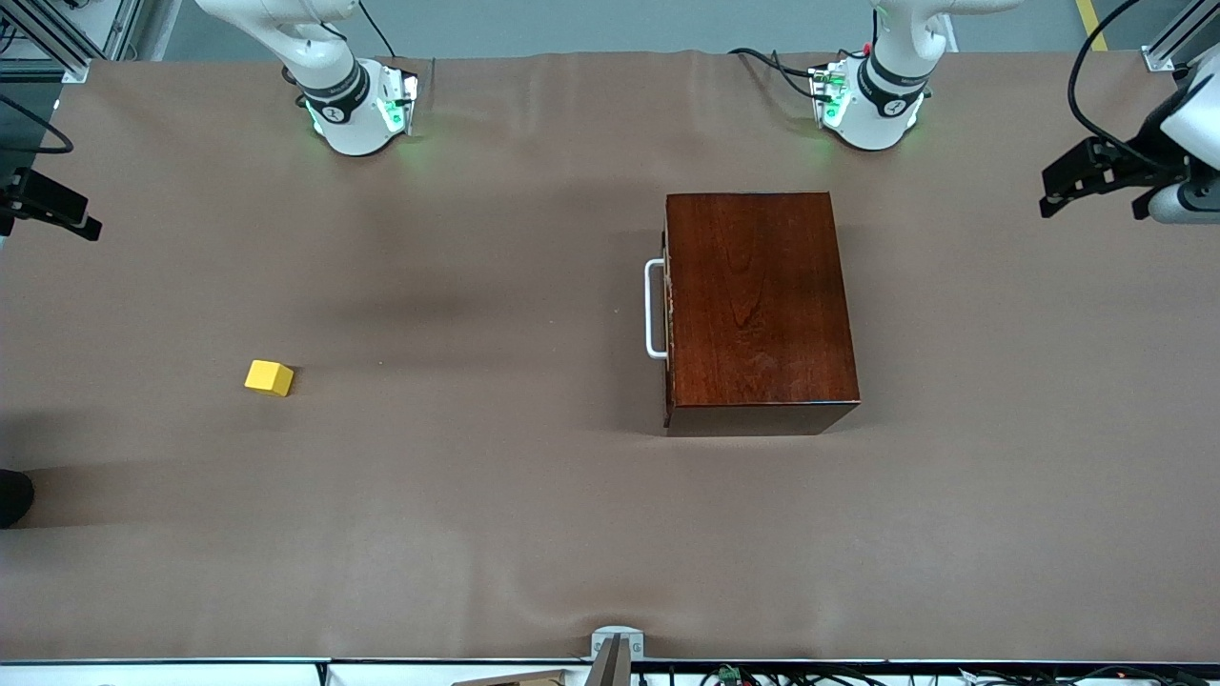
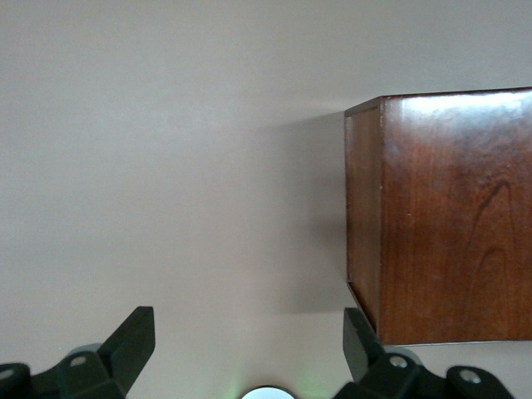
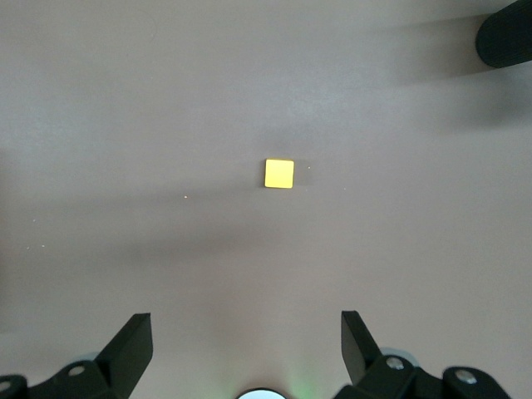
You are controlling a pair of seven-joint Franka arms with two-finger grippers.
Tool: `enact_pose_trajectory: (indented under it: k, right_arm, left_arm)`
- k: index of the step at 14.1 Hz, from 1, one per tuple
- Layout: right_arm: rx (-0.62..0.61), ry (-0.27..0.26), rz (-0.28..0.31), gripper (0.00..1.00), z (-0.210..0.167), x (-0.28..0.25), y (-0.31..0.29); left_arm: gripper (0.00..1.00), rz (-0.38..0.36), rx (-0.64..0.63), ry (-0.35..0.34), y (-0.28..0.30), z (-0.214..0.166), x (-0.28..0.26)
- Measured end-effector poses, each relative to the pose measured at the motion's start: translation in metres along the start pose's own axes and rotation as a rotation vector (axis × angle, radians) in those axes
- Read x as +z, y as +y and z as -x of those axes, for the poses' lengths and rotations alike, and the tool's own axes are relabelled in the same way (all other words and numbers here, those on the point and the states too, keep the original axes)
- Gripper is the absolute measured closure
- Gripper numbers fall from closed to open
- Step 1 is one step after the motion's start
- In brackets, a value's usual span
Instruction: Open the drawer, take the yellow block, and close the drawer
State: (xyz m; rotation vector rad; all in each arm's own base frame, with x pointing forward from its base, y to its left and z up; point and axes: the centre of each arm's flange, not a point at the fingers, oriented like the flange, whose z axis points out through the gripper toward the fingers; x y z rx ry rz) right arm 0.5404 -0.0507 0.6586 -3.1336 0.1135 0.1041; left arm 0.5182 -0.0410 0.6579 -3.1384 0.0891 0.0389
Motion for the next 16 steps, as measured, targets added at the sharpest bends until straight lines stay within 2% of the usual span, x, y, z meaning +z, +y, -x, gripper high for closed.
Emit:
enact_pose_trajectory:
  k: [5,8,16]
  right_arm:
    - [0.000,-0.001,0.000,0.00,0.000,0.000,0.000]
    - [0.000,-0.001,0.000,0.00,0.000,0.000,0.000]
    - [0.000,-0.003,0.000,0.00,0.000,0.000,0.000]
  left_arm:
    - [0.00,0.000,0.006,0.010,0.003,0.013,-0.006]
    - [0.00,-0.037,0.006,0.019,0.002,0.022,-0.014]
    - [0.00,-0.042,-0.002,0.034,0.006,0.026,-0.021]
